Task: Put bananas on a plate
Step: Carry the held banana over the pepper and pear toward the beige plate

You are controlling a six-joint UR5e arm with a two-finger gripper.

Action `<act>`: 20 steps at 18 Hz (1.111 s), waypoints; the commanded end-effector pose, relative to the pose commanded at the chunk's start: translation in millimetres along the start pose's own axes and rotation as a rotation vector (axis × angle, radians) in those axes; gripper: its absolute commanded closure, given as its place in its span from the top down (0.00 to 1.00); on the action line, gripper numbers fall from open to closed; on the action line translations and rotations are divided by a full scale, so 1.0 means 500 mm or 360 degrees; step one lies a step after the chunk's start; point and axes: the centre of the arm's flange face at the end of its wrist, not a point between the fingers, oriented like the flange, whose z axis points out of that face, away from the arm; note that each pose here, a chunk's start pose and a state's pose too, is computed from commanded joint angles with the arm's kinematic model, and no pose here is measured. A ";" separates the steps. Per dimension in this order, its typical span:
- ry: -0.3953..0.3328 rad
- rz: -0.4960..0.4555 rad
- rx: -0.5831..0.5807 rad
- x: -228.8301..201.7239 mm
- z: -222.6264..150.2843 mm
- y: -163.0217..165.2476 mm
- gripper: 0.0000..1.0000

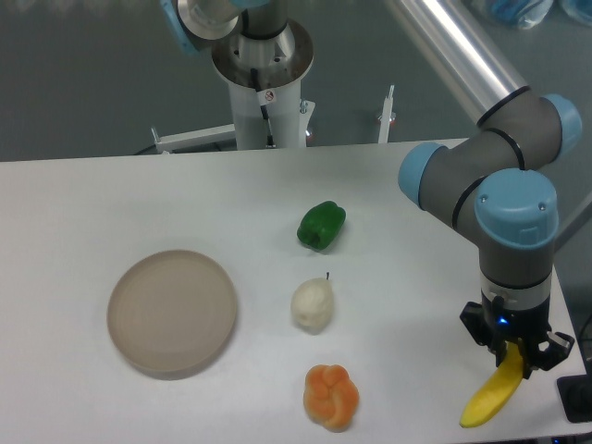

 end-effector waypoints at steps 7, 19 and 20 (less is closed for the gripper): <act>0.0272 -0.0181 -0.0051 0.129 -0.080 -0.024 0.11; 0.0569 -0.0662 -0.0157 0.531 -0.091 -0.243 0.10; 0.0554 -0.0682 -0.0133 0.551 -0.088 -0.252 0.10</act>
